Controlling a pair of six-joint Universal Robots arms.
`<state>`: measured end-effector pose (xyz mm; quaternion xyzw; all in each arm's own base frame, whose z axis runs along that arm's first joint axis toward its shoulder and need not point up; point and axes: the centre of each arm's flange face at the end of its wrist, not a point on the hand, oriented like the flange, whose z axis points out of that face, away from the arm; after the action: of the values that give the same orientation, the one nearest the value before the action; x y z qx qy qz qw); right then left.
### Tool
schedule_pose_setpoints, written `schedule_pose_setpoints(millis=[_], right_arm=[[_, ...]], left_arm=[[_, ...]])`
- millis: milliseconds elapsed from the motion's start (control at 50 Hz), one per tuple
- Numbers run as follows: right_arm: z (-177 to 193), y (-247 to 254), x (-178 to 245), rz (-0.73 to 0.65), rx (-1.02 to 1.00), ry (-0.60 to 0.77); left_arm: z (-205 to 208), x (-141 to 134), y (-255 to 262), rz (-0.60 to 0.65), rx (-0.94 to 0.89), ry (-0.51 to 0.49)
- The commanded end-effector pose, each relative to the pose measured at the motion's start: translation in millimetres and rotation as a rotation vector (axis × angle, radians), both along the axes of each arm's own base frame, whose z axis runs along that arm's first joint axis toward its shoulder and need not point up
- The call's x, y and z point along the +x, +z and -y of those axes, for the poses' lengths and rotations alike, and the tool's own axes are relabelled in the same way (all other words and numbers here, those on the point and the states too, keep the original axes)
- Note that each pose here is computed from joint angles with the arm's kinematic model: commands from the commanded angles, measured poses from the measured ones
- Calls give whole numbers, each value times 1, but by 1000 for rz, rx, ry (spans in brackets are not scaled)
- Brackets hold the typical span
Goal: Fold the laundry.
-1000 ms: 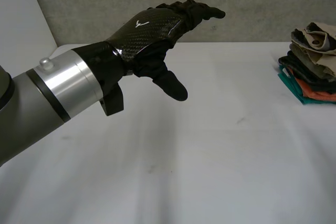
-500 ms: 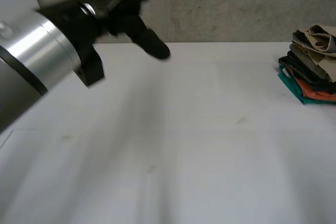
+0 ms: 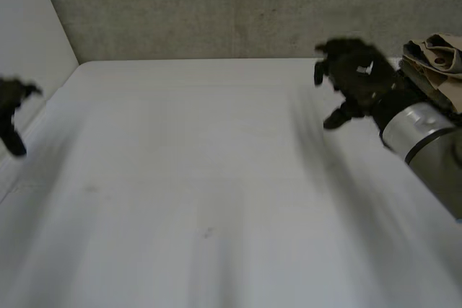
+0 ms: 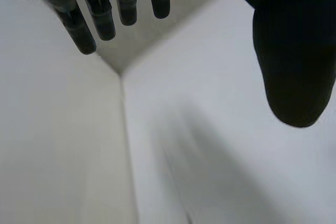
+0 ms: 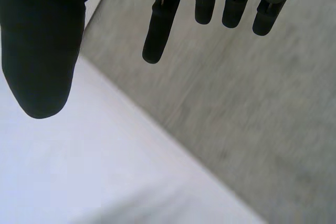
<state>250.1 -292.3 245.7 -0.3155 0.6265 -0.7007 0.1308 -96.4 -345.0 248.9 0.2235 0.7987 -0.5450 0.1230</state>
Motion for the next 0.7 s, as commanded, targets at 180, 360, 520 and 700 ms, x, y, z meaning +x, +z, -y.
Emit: schedule_pose_setpoints(millis=[180, 360, 520, 700], right_arm=[[8, -29, 3, -49, -12, -110], [4, -41, 5, -53, -18, -121], [12, -40, -1, -57, -34, -147], [15, -34, -3, -57, -33, -150]], left_arm=[[61, 40, -93, -7, -27, 13], [93, 41, -97, -108, -216, 89], [78, 27, -87, -209, -228, 45], [26, 19, -51, -235, -132, 40]])
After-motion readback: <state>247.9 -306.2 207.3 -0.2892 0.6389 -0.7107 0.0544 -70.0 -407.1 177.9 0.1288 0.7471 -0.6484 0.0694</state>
